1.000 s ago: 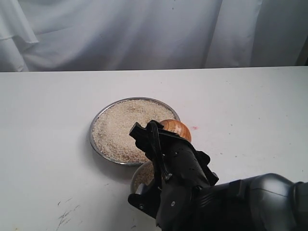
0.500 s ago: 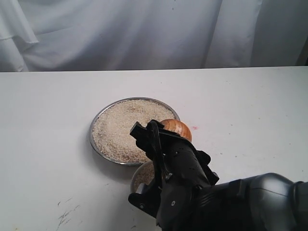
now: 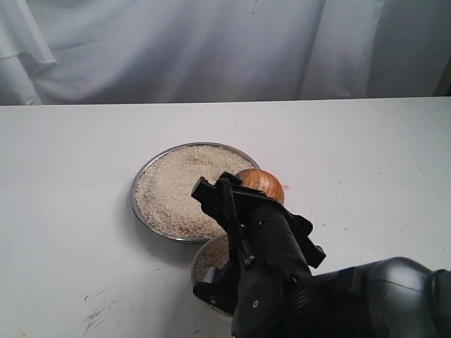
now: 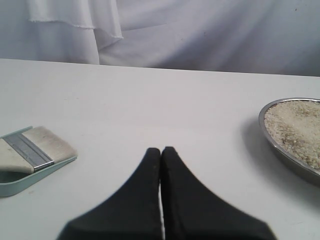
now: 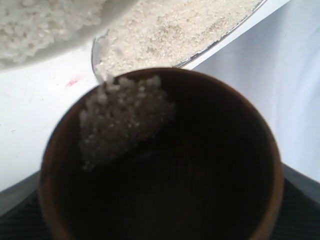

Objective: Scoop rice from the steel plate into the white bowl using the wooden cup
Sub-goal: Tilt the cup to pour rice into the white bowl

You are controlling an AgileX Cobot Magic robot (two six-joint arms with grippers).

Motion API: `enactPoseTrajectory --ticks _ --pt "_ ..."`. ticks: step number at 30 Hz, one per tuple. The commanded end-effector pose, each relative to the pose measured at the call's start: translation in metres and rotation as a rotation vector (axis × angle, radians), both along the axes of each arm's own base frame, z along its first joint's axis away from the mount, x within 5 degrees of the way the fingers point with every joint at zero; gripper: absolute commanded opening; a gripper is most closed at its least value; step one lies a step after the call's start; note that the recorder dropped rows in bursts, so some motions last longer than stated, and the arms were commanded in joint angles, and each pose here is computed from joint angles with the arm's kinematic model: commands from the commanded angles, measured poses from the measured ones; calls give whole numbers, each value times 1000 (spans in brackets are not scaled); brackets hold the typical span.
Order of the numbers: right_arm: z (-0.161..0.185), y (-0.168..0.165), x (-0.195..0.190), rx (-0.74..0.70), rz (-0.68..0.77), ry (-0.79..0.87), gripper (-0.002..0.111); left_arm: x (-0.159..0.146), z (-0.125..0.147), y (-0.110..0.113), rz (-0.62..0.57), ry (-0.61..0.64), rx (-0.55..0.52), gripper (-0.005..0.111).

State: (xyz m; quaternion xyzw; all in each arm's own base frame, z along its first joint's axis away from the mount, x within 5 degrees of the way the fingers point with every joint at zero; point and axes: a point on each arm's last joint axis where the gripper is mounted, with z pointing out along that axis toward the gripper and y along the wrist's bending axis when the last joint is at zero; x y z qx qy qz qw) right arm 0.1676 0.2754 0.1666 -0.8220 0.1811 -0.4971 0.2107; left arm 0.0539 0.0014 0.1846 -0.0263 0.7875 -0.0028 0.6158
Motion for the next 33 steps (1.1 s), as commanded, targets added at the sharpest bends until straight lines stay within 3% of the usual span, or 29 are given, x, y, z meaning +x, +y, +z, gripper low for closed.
enactPoseTrajectory --ticks 1,13,33 --pt "-2 -5 -7 -49 51 -33 0 0 0 0 2 -13 -2 0" --pt "8 -11 -11 43 56 -5 0 0 0 0 2 -13 -2 0" --pt "7 -6 -18 -80 146 -24 0 0 0 0 2 -13 -2 0"
